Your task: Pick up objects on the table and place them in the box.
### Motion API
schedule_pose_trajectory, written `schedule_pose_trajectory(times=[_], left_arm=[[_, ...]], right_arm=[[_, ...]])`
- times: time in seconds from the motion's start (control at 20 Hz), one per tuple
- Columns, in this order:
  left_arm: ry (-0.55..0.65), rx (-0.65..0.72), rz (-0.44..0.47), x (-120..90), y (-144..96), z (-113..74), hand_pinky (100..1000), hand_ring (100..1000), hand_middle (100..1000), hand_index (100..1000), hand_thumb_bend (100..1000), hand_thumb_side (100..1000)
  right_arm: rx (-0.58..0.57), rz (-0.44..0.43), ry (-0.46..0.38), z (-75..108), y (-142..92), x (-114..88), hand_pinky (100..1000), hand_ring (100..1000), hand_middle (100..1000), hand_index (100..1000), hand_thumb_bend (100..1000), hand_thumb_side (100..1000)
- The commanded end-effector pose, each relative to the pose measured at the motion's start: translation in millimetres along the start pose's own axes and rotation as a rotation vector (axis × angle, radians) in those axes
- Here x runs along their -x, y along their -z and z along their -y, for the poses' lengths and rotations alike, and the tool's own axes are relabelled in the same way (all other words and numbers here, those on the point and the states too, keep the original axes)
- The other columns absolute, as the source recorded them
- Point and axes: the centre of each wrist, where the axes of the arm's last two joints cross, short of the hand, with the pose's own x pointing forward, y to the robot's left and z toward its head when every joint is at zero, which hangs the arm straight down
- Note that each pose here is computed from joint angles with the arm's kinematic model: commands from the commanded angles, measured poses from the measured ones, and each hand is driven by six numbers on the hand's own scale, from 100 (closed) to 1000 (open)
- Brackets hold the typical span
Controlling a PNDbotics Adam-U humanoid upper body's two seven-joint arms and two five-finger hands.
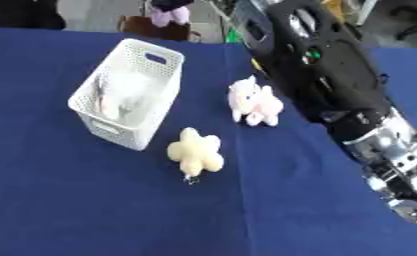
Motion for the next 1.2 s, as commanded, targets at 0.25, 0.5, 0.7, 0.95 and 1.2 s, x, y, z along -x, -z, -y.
schedule_pose_trajectory(times=[0.25, 0.5, 0.7, 0.95, 1.2], left_arm=[[-0.041, -0.028, 0.044, -4.1, 10.5, 3.9, 729, 745, 779, 761, 100, 618], [-0.047, -0.034, 0.042, -4.5, 10.7, 5.0, 729, 745, 779, 761, 100, 617], [-0.052, -0.038, 0.041, -4.9, 10.8, 6.1, 729, 745, 779, 761, 100, 618], [-0.056, -0.043, 0.041, -5.1, 11.1, 6.8, 728, 745, 779, 760, 100, 616], [-0.057, -0.046, 0.039, -5.3, 11.1, 7.3, 728, 745, 779, 760, 100, 616]], right_arm=[[0.039, 0.008, 0.026, 2.8, 8.8, -9.3, 861, 756, 271, 365, 100, 549], [0.027, 0.008, 0.034, -9.1, 14.9, -13.9, 859, 754, 271, 365, 100, 550], [0.02, 0.009, 0.043, -18.8, 18.5, -16.9, 860, 755, 270, 363, 100, 551], [0.008, 0.011, 0.052, -28.7, 21.6, -16.6, 865, 769, 291, 382, 100, 534], [-0.032, 0.031, 0.056, -35.9, 23.4, -14.2, 870, 796, 340, 437, 100, 643]])
